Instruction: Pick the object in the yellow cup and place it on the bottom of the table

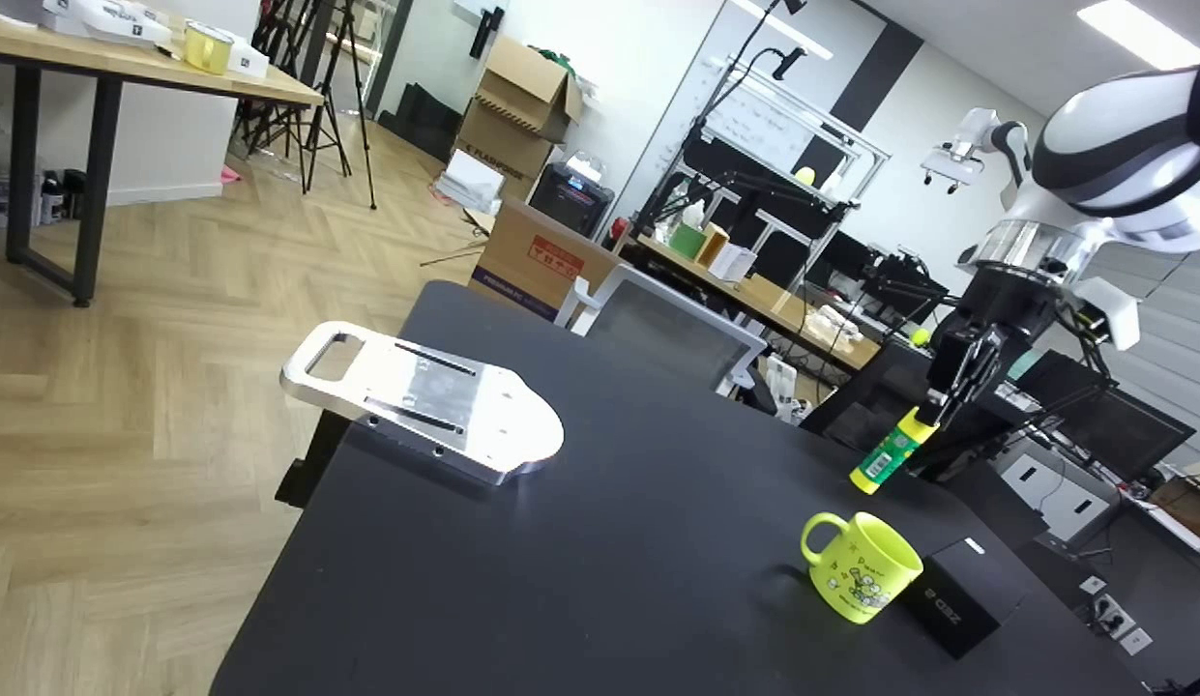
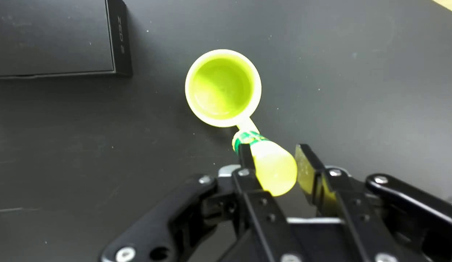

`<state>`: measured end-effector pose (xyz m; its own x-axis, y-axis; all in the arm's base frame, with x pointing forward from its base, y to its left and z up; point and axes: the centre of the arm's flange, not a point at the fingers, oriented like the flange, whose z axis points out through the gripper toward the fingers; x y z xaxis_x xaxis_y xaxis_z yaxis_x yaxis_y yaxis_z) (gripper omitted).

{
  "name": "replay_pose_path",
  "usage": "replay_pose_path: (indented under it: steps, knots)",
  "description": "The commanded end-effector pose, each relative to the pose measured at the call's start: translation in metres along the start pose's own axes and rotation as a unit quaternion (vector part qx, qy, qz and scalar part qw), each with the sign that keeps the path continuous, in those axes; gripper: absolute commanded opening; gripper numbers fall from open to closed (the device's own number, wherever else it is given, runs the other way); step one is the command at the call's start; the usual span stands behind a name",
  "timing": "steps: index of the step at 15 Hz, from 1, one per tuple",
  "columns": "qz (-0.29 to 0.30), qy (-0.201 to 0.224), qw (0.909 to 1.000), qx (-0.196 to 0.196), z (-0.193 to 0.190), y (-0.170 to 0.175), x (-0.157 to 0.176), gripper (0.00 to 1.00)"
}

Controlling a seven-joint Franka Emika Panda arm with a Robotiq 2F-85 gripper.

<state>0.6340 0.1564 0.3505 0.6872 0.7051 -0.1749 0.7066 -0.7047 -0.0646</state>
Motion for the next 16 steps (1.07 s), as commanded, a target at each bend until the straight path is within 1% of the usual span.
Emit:
replay_pose_path:
  steps: [1,4,5,8,11,16]
  knots:
    - [-0.055,-0.001,0.9982,-0.022,-0.003,-0.035,0.026,0.08]
    - [-0.109,-0.006,0.9935,-0.032,0.003,-0.075,0.063,0.08]
    - [-0.126,-0.007,0.9913,-0.036,0.011,-0.088,0.077,0.08]
    - [-0.177,-0.005,0.9831,-0.047,0.025,-0.132,0.113,0.08]
    - [-0.218,0.012,0.9742,-0.06,0.039,-0.168,0.141,0.08]
    - [-0.271,0.043,0.9599,-0.056,0.051,-0.224,0.176,0.08]
